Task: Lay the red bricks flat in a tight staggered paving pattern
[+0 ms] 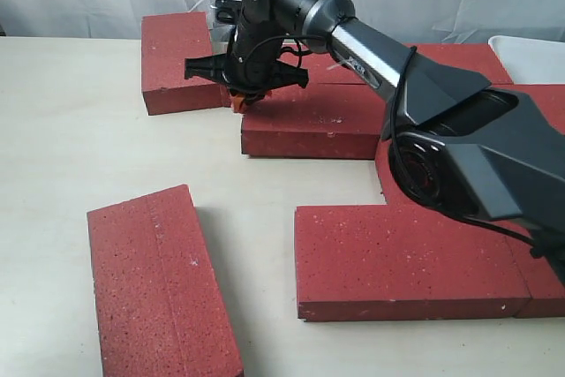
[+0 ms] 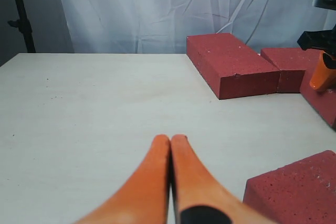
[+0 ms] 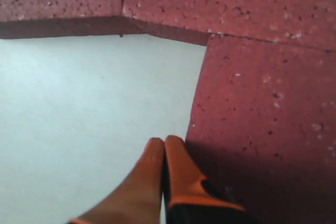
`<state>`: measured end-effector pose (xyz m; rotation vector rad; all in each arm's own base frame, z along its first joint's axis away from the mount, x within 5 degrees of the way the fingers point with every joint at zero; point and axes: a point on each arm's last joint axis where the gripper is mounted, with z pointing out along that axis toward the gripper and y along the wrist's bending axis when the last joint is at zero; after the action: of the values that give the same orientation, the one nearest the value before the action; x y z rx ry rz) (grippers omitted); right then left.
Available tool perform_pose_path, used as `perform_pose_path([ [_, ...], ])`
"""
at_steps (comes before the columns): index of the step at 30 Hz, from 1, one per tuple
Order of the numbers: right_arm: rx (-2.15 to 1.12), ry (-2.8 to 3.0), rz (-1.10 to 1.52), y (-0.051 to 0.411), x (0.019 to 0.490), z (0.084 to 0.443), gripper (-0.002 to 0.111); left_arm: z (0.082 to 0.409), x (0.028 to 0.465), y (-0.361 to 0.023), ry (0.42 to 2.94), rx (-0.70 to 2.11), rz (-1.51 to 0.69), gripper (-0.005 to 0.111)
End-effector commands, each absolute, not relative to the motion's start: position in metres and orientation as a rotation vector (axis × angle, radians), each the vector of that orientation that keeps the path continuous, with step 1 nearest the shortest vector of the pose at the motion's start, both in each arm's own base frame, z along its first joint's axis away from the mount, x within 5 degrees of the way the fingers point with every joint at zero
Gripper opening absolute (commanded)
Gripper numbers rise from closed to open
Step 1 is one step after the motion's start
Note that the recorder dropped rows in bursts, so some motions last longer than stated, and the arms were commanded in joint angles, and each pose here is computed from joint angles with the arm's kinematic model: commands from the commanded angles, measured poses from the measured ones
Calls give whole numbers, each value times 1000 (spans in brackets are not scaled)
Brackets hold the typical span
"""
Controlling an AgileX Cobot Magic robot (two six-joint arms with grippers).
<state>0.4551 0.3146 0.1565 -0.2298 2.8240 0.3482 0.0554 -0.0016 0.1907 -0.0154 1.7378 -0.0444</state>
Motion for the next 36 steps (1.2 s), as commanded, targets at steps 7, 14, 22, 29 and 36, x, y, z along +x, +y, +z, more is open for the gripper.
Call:
perform_pose_path([
  [7,-314,2827,505,321,454,153,-1,192,55,-1,1722,-11,-27,0],
  [14,-301,2818,326,313,459,141,-1,192,55,-1,1722,-11,-27,0],
  [22,-194,2802,150,298,468,138,-1,192,55,-1,1722,-10,-26,0],
  [29,-360,2815,583,323,456,143,-1,192,55,-1,1722,-7,-22,0],
  [36,-228,2813,188,300,466,138,-1,192,55,-1,1722,-7,-22,0],
])
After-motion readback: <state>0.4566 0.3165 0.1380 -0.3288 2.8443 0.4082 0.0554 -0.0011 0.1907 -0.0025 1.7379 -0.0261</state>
